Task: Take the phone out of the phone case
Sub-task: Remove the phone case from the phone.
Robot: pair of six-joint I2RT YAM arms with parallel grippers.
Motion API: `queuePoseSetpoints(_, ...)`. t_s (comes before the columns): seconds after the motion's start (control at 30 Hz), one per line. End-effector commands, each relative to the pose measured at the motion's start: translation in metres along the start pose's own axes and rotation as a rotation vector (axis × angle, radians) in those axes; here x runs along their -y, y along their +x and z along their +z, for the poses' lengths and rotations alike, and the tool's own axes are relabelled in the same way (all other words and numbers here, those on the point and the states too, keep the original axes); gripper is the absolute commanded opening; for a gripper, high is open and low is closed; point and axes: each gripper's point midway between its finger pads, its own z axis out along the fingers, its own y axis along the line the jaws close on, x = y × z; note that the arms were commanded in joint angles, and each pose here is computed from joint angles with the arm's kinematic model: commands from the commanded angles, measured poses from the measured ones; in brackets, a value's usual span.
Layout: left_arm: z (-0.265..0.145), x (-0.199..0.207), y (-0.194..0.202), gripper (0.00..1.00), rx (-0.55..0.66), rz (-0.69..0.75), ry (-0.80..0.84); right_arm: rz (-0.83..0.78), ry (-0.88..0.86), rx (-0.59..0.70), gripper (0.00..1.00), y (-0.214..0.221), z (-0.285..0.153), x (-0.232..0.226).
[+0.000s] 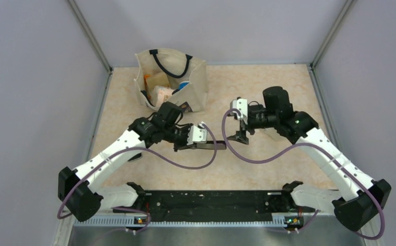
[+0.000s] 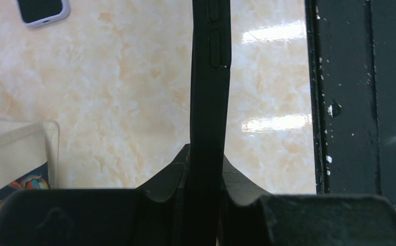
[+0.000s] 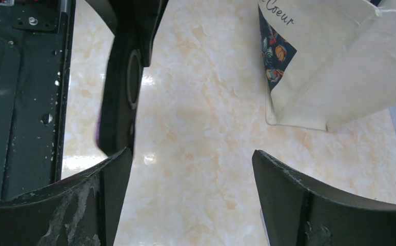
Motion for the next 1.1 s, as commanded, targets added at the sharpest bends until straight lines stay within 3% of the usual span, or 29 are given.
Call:
queuePoseSetpoints(0.0, -0.012, -0.033, -0.023, 0.00, 0.074, -0.034, -0.183, 0.025, 0.000, 0.055, 0.88, -0.016, -0.007, -0.004)
queuePoseSetpoints(0.3, -0.017, -0.057, -0.035, 0.00, 0.095, -0.093, -0.287, 0.111, -0.145, 0.084, 0.88, -0.020, 0.011, -0.015)
queuePoseSetpoints(0.43, -0.017, -0.058, -0.042, 0.00, 0.106, -0.086, -0.283, 0.144, -0.145, 0.068, 0.82, -0.012, 0.027, -0.007)
queuePoseSetpoints(0.5, -0.017, -0.059, -0.043, 0.00, 0.105, -0.090, -0.282, 0.156, -0.166, 0.070, 0.67, -0.011, 0.034, -0.006)
queuePoseSetpoints(0.53, -0.016, -0.059, -0.043, 0.00, 0.104, -0.093, -0.280, 0.162, -0.184, 0.076, 0.53, -0.011, 0.037, -0.007)
queuePoseSetpoints(0.6, -0.015, -0.058, -0.042, 0.00, 0.104, -0.101, -0.280, 0.173, -0.210, 0.086, 0.13, -0.011, 0.041, -0.008)
queuePoseSetpoints(0.63, -0.015, -0.058, -0.042, 0.00, 0.102, -0.104, -0.280, 0.179, -0.219, 0.089, 0.00, -0.011, 0.043, -0.009)
queuePoseSetpoints(0.83, -0.018, -0.060, -0.044, 0.01, 0.125, -0.126, -0.308, 0.173, -0.183, 0.090, 0.00, -0.012, 0.041, -0.004)
queuePoseSetpoints(0.87, -0.020, -0.062, -0.045, 0.07, 0.133, -0.134, -0.323, 0.174, -0.167, 0.092, 0.00, -0.013, 0.040, -0.001)
queuePoseSetpoints(0.97, -0.030, -0.066, -0.049, 0.42, 0.179, -0.173, -0.358, 0.204, -0.133, 0.128, 0.00, -0.021, 0.030, 0.010)
queuePoseSetpoints(1.07, -0.043, -0.069, -0.055, 0.62, 0.262, -0.234, -0.363, 0.259, -0.145, 0.206, 0.00, -0.033, 0.014, 0.022)
